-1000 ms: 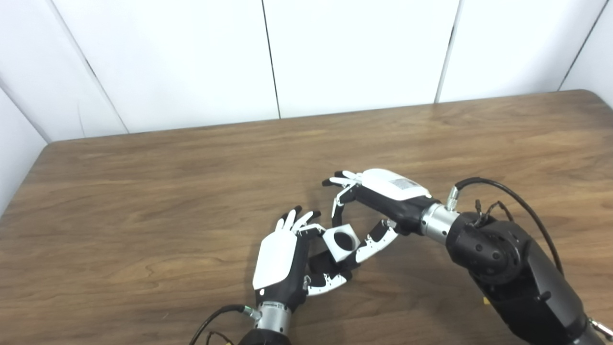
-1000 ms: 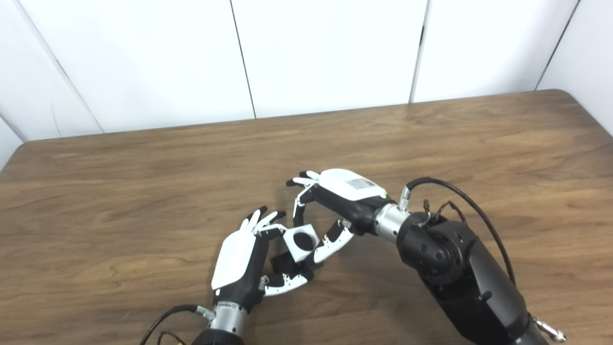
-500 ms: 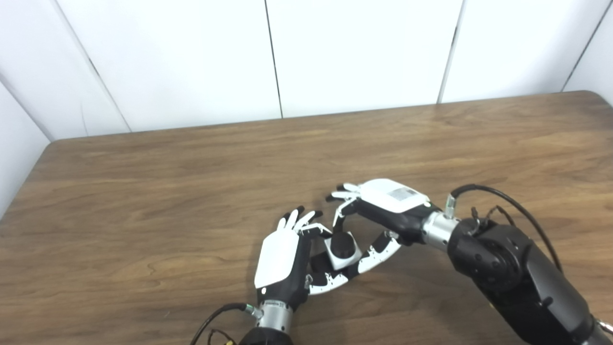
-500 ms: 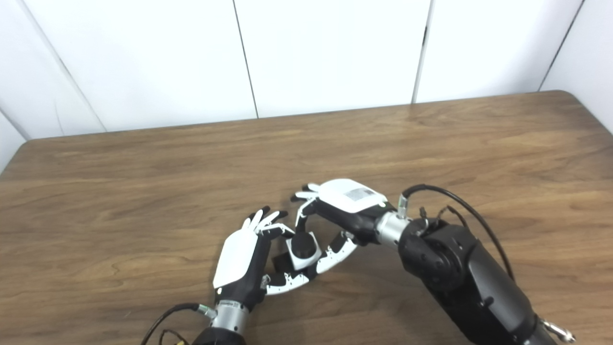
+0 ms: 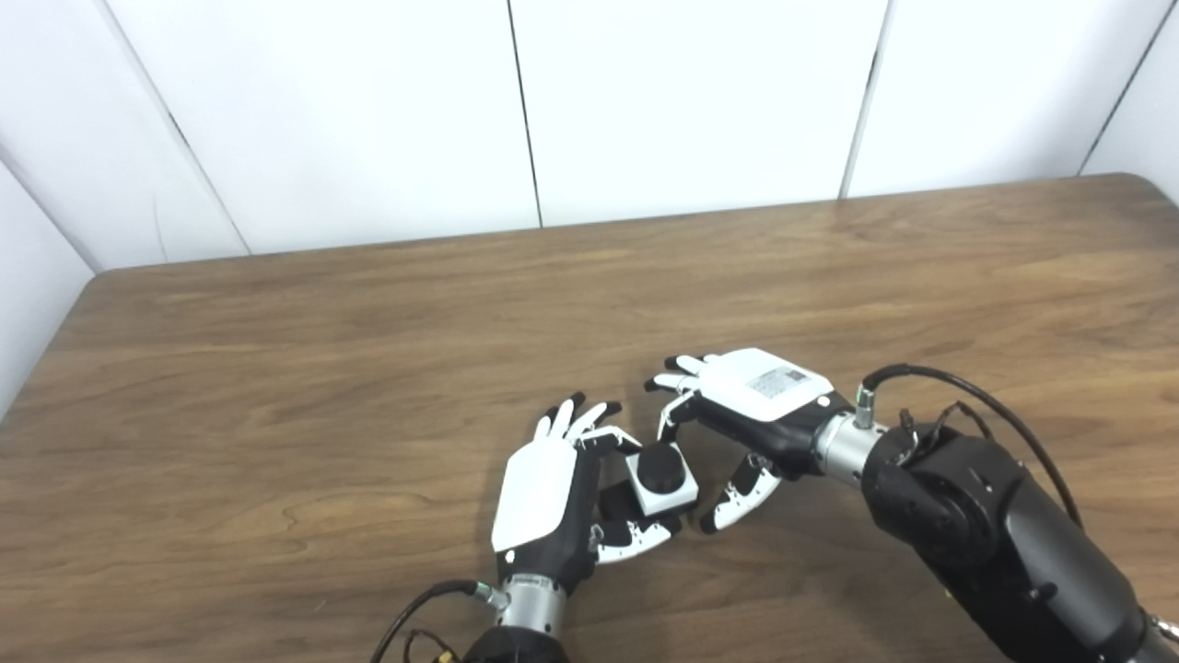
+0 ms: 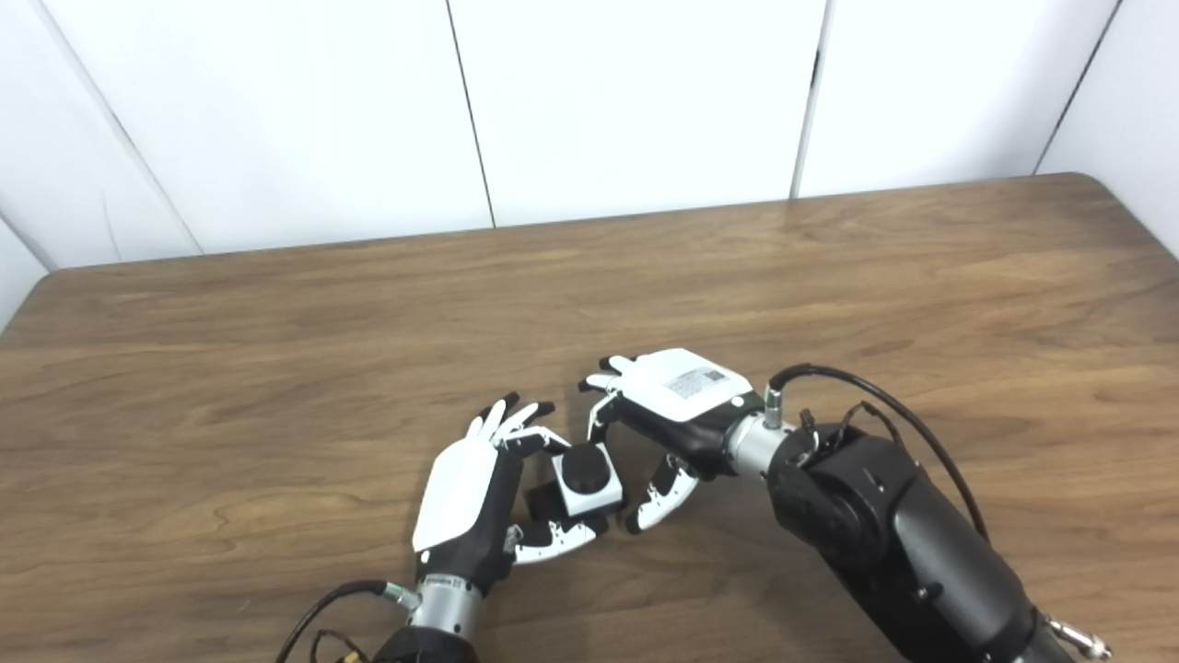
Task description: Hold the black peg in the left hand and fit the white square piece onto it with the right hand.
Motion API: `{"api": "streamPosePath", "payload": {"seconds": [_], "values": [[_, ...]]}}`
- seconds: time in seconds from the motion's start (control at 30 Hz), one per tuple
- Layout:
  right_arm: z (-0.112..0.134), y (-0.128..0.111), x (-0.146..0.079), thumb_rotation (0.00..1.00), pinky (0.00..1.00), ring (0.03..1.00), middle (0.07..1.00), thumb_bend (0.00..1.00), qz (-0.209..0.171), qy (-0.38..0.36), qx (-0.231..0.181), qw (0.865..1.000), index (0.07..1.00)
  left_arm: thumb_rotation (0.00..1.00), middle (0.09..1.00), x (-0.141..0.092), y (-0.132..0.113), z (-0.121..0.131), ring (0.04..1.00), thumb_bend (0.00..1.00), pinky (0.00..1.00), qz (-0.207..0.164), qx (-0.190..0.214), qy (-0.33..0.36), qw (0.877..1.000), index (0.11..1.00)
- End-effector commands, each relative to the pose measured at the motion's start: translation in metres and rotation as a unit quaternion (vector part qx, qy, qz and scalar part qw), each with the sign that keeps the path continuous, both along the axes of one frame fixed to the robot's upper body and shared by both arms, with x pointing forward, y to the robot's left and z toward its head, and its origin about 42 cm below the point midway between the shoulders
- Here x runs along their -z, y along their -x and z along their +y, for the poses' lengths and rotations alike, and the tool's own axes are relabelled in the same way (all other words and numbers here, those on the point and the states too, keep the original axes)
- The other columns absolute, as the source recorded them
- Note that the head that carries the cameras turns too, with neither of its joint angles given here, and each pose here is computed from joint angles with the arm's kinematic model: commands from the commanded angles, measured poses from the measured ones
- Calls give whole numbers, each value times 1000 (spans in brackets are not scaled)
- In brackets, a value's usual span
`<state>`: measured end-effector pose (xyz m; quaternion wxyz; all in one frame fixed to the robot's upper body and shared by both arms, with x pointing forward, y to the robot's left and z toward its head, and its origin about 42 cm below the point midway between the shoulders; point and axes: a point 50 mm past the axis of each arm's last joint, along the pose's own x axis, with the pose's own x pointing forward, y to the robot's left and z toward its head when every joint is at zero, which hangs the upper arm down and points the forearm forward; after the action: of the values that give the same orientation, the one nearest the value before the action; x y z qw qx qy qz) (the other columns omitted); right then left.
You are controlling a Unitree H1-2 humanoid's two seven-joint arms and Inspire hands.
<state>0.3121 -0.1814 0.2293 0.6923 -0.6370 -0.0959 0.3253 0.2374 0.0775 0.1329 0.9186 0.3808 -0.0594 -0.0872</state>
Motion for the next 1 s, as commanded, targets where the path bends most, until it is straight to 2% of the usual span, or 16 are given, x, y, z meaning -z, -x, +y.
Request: {"api": "streamPosePath", "payload": {"seconds": [0.0,0.1,0.17,0.23,0.47,0.7,0.97], "values": [[4,-1,-20,243,1000,1000,948,779,-39,-5,-16,999,637,73,885,12,9,-27,984,518,1000,31,9,12,999,491],[3,-1,-19,293,997,1000,953,797,-35,-8,-13,999,645,76,887,12,10,-27,989,518,1000,37,8,13,999,494],[2,-2,-19,321,993,1000,954,812,-31,-14,-8,999,650,184,891,11,10,-27,988,684,1000,39,9,14,999,610],[1,-2,-19,349,982,1000,951,833,-29,-20,-5,999,664,247,897,11,10,-25,987,762,1000,38,9,12,999,700],[-2,-2,-20,391,971,1000,952,859,-22,-36,9,999,695,325,915,9,11,-21,988,875,1000,38,5,19,999,872],[-7,-4,-21,398,951,1000,950,874,-18,-57,24,998,695,491,959,5,11,-16,1000,974,1000,31,23,22,999,986],[-11,-6,-34,409,966,1000,963,867,-19,-80,39,996,715,510,980,-4,13,-8,1000,998,1000,21,31,34,999,989]]}}
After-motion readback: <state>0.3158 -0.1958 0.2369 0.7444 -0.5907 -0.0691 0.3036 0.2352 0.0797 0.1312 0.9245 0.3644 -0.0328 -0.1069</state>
